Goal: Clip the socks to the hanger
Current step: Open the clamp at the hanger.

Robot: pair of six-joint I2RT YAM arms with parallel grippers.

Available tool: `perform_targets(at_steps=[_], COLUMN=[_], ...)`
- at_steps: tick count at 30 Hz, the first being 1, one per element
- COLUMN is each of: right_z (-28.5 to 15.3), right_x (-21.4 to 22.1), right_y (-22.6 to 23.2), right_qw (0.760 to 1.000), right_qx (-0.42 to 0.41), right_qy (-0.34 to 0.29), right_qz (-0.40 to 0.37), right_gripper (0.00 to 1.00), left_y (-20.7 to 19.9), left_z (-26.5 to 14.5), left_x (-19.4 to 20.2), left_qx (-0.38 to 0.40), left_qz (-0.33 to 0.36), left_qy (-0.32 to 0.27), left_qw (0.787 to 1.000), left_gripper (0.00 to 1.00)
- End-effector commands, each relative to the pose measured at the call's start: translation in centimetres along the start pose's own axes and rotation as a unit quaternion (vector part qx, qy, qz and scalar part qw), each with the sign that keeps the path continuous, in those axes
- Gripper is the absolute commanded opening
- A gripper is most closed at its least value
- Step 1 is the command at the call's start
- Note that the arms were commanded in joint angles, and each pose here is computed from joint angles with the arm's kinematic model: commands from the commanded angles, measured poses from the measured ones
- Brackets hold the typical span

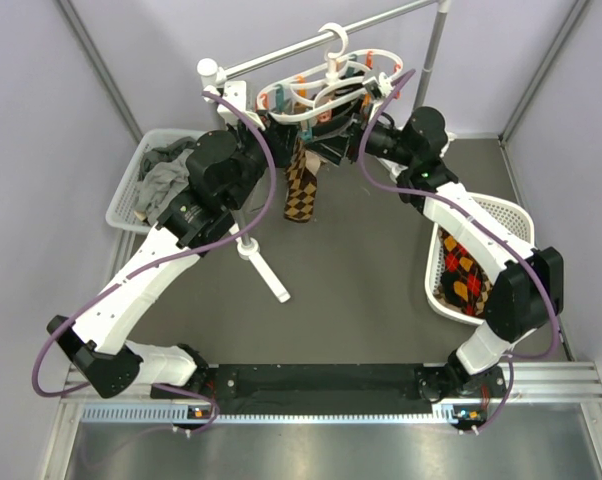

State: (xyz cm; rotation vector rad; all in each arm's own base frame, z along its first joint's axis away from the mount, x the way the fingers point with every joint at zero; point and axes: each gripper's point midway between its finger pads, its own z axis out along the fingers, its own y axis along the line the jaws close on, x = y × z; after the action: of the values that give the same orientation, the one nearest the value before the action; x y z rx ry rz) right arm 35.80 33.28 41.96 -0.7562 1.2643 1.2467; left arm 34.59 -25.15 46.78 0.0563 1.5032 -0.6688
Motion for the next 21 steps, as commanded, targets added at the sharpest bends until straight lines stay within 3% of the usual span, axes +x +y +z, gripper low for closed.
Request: perform_targets(at_steps=[1, 10, 13, 21], right_z=[0.3, -0.1, -0.1, 0.0], right_x=[-3.4, -3.9, -3.9, -3.8], right_y=[2.1, 3.1, 3.3, 3.0], right_qw=[0.998, 0.997, 0.997, 0.998], right_qx=[-0.048, -0.061, -0.059, -0.015], right_qy=[-0.032, -0.035, -0.037, -0.029], right_qz=[-0.033, -0.034, -0.033, -0.053], right_gripper=[0.46, 0.14, 0.05, 0.0], left_y=[-1.5, -1.7, -1.8, -2.1], left_z=[-0.6, 0.0, 0.1, -1.3], left_x=[-3.0, -2.9, -2.9, -3.3], left_qx=[0.026, 0.03, 0.031, 0.043], left_qz=[-0.021, -0.027, -0.026, -0.024], left_qy=[-0.036, -0.041, -0.04, -0.035], left_qw=[0.999, 0.998, 0.998, 0.998], left_gripper=[0.04, 0.04, 0.09, 0.54])
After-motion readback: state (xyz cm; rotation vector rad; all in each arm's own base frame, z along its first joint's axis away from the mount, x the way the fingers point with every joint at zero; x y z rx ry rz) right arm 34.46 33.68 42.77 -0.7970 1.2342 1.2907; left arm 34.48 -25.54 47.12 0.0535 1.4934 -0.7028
